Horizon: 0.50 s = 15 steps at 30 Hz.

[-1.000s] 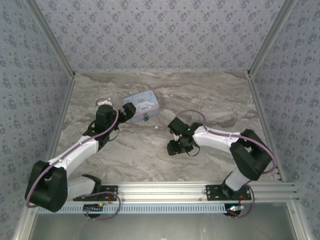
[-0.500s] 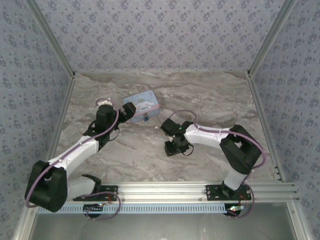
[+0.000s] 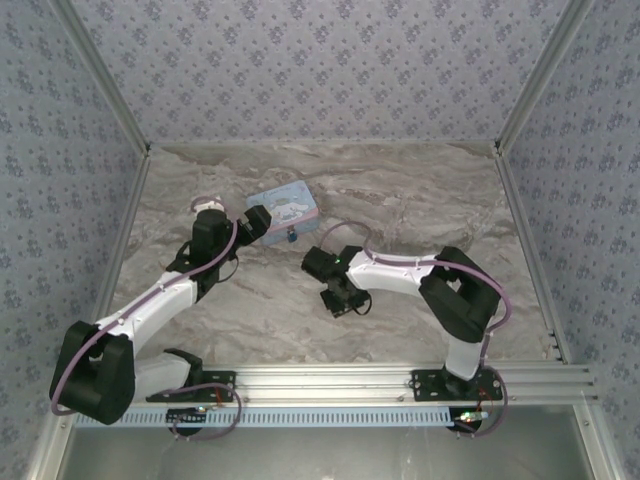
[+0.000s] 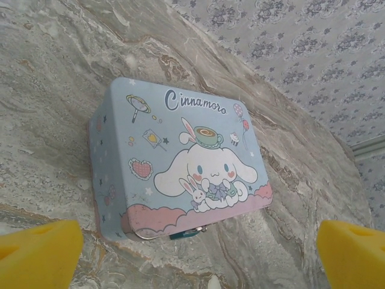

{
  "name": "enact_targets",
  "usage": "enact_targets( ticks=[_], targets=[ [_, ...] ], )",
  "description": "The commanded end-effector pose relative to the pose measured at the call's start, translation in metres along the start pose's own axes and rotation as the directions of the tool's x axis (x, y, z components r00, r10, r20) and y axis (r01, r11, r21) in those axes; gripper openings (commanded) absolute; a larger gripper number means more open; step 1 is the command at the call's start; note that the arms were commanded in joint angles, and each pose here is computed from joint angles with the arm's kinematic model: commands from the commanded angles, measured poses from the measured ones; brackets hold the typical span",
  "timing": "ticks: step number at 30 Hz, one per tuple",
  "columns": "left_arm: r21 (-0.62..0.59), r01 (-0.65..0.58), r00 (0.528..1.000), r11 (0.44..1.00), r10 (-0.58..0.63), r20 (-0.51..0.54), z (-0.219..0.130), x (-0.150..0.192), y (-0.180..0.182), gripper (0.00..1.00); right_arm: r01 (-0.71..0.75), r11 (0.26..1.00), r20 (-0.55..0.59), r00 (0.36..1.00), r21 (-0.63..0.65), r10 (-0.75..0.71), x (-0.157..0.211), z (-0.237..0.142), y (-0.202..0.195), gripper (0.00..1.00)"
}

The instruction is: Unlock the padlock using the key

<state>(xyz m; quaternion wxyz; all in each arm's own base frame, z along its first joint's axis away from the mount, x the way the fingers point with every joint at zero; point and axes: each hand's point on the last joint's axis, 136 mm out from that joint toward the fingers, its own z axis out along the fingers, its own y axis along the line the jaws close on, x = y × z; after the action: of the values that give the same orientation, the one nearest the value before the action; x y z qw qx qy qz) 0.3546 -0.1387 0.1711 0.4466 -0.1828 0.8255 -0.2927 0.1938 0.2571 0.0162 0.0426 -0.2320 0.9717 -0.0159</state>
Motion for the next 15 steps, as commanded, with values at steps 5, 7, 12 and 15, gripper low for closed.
enact_targets(
  ticks=[5,7,12,15],
  targets=[
    [0.012,-0.001,0.999,1.0,0.0,0.033,-0.001,-0.013,-0.011,0.99,0.05,0.989,-0.064,0.997,0.137,-0.041,0.017,0.004,-0.014,0.29],
    [0.011,0.001,0.999,1.0,-0.001,0.033,-0.002,-0.013,-0.011,0.99,0.046,0.989,-0.063,0.997,0.143,-0.037,0.017,0.004,-0.015,0.28],
    [0.007,-0.001,0.999,1.0,0.001,0.033,-0.002,-0.013,-0.01,0.99,0.045,0.986,-0.055,0.998,0.16,-0.036,0.017,0.0,-0.019,0.24],
    [0.007,-0.002,0.999,1.0,0.002,0.033,-0.002,-0.012,-0.01,0.99,0.042,0.986,-0.051,0.998,0.164,-0.034,0.018,-0.002,-0.022,0.22]
  ],
)
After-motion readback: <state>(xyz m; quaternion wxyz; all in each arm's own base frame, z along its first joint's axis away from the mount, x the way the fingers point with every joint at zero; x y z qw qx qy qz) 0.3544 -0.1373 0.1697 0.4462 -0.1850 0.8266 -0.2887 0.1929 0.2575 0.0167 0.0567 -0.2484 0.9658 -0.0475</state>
